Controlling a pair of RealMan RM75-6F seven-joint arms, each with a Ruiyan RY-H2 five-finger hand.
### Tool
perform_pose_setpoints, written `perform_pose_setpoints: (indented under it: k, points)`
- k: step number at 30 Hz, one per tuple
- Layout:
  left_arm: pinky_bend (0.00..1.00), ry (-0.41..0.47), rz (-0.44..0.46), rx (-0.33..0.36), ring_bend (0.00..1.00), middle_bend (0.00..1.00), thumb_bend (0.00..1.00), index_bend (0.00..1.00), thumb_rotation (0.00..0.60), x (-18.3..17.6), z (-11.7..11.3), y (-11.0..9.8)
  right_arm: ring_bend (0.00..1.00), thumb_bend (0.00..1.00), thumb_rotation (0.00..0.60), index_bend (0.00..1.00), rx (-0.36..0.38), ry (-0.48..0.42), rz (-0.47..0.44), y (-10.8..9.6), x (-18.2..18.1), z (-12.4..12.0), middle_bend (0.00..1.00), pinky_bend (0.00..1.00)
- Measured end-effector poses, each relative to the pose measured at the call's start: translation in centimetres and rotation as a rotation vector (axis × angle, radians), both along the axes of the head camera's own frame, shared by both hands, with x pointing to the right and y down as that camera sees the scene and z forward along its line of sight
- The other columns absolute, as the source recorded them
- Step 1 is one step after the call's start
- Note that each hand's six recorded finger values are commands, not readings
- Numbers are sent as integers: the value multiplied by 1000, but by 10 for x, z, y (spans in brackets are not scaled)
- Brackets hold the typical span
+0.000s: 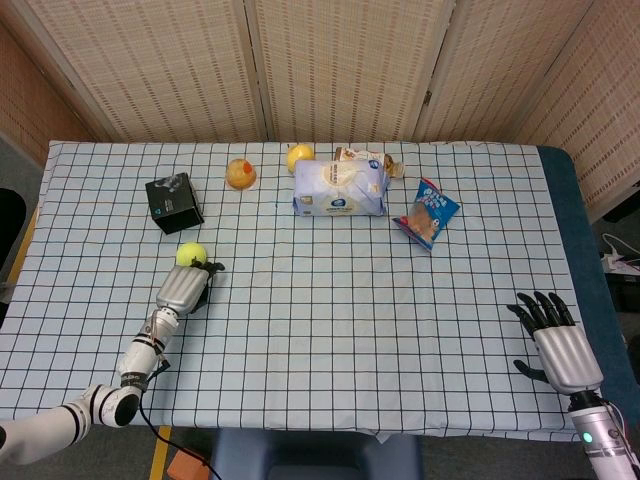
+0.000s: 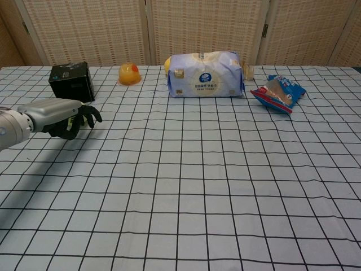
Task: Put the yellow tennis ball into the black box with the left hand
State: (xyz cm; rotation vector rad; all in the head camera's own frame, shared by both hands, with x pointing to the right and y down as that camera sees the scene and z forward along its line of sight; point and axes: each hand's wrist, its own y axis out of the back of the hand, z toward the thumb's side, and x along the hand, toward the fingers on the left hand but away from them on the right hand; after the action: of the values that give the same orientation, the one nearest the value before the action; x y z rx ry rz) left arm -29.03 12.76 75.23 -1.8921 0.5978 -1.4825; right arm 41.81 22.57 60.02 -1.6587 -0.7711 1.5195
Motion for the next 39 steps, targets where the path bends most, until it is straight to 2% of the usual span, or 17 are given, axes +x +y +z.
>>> perform_pose_setpoints:
  k: [5, 14, 26, 39]
  points:
    - [503, -29, 13, 8, 336, 341, 918, 322, 600, -5, -5, 1, 16, 65, 600, 186, -1, -5, -4, 1, -1, -1, 76, 0]
    - [505, -94, 18, 39, 341, 336, 921, 320, 600, -8, -4, -7, 16, 64, 600, 186, 0, -5, -10, 1, -2, -1, 76, 0]
    - [509, -142, 54, 47, 341, 325, 918, 309, 600, 3, 11, -19, 16, 65, 600, 185, -3, 5, -4, 0, 0, 0, 76, 0]
    - [514, -209, 61, 53, 341, 324, 918, 309, 600, -1, 27, -38, 16, 65, 600, 185, -14, 20, -2, 1, 2, 5, 76, 0]
